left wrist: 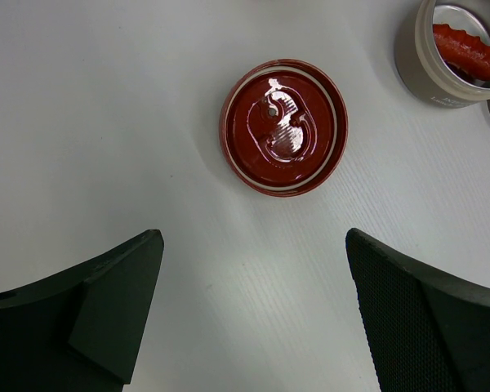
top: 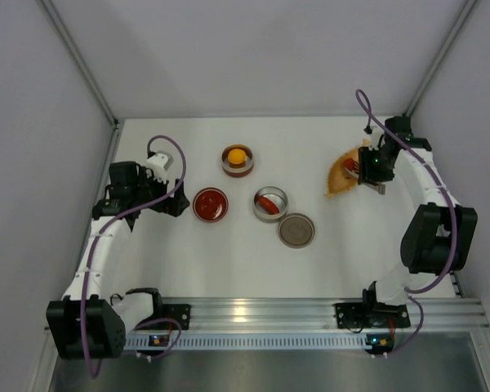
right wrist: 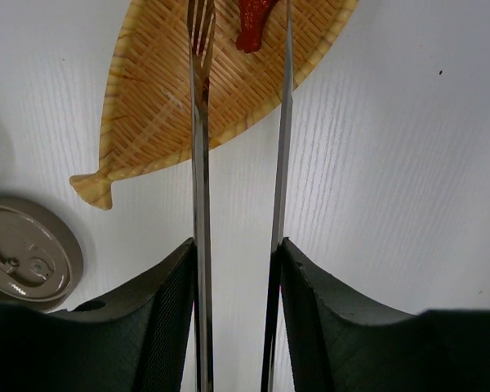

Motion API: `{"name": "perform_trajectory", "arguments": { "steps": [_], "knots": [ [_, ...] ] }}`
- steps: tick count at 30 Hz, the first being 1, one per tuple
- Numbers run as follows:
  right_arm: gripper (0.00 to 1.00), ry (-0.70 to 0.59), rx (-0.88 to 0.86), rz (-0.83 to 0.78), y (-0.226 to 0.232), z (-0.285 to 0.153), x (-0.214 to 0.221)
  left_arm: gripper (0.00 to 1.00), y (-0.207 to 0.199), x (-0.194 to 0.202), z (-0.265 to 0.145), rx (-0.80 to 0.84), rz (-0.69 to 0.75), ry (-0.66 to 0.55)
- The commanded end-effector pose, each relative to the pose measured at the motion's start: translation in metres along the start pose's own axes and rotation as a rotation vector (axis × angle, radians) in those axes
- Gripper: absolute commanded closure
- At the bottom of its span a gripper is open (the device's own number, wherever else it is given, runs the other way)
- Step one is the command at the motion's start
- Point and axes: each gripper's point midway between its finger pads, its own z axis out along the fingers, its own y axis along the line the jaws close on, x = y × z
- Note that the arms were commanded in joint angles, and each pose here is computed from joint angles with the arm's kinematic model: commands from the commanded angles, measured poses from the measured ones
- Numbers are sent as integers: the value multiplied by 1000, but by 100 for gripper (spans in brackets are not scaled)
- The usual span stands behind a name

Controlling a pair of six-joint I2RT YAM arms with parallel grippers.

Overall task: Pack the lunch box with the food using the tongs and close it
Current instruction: Pick up the fake food from the plate.

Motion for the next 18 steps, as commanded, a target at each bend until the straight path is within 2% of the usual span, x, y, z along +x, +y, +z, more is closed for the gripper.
{"name": "perform_trajectory", "arguments": {
  "steps": [1,6,14,18],
  "knots": [
    [58,-95,19,1,-11,2,-27,2,1,-11,0,3,29,-45],
    [60,-89,16,3,-11,6,-26,2,0,-10,1,4,29,-43],
    [79,-111,26,-5,-14,-5,-28,2,1,-11,1,1,26,-43],
    [83,-129,26,-7,-14,-18,-31,2,1,-12,0,-1,28,-45]
  ]
}}
